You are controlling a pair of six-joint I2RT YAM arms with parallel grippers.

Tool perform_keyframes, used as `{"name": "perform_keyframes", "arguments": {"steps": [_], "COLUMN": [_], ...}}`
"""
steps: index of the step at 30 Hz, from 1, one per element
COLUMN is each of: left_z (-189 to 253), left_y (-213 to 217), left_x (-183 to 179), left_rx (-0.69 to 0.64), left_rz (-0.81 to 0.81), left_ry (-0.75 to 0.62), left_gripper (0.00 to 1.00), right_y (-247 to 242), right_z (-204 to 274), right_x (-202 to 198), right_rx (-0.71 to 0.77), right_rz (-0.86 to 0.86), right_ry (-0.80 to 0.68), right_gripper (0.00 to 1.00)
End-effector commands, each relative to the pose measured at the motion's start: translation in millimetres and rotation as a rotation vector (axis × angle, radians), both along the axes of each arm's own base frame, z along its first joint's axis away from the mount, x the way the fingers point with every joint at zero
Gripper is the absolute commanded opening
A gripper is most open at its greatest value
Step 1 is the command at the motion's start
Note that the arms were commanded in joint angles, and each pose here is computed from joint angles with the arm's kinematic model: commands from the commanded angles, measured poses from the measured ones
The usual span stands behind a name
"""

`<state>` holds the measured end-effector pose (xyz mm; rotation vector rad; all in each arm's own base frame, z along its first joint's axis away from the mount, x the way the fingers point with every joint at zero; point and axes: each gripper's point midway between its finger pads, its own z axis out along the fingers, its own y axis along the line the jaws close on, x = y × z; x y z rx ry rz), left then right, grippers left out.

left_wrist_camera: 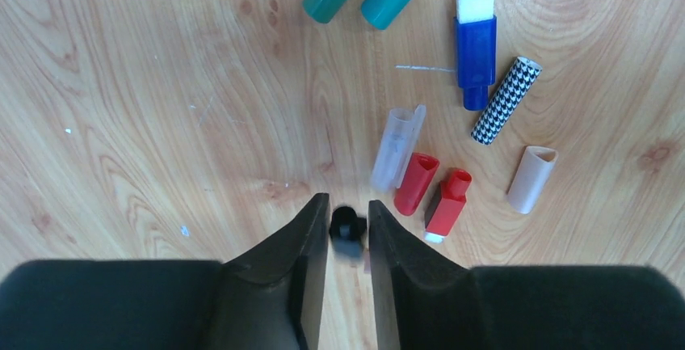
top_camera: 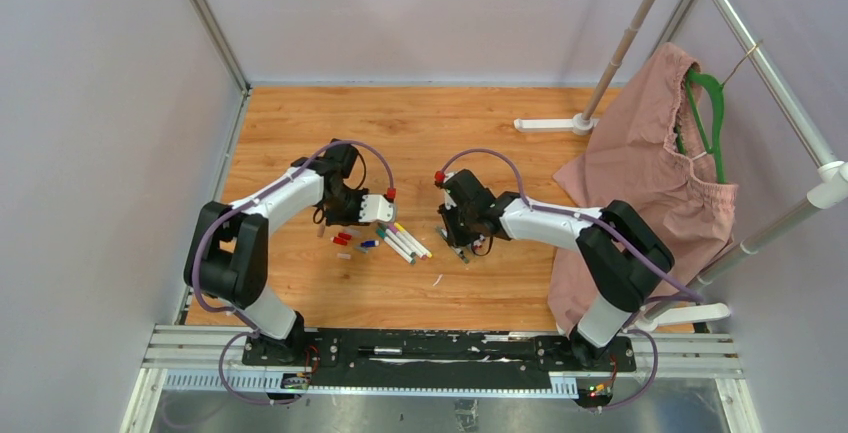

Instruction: Open the pen caps

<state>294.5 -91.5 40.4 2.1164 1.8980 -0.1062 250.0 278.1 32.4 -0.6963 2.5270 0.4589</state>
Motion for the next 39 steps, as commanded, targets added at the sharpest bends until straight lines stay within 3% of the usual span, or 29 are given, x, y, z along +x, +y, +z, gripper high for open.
{"name": "perform_keyframes", "arguments": {"steps": [1,4,10,15,24,28,39], "left_z": [0.5,0.3,9.1,24.1,71.8,100.3,129.6], "left_y": [1.9,0.6,-1.5,-4.5,4.8,15.4,47.1], "left_x": [2.2,1.1,0.9,0.7,20.9,33.8,26.8], "left_rx": [-0.003,-0.012,-0.030,-0.051,-0.117,-0.196,-0.176], "left_rz": [0.023,0.030,0.036,0.055,0.196,0.296,0.464], "left_ry": [-0.002,0.004,-0.011,0.006,-0.031,-0.066,-0.165], "left_gripper": [0.32,0.41,0.48,0.48,0.49,0.53,0.77], "right_y": [-15.7,-16.2,-19.0,-19.7,-13.3,12.9,71.8], "right_z": [-3.3,-2.3,6.5,20.9,40.4,48.8,32.5], "right_x": [-8.3,-9.7,-6.9,-1.7,-3.2,-16.8,9.7], "right_rx": [-0.061,-0.062,-0.073,-0.078,-0.050,-0.007,-0.059], "right_rz": [0.020,0.033,0.044,0.055,0.071,0.126,0.220], "right_ry": [-0.020,-0.019,-0.047,-0.085,-0.113,-0.121,-0.136], "right_gripper": [0.16,0.18,0.24,0.31,0.31,0.40,0.41]}}
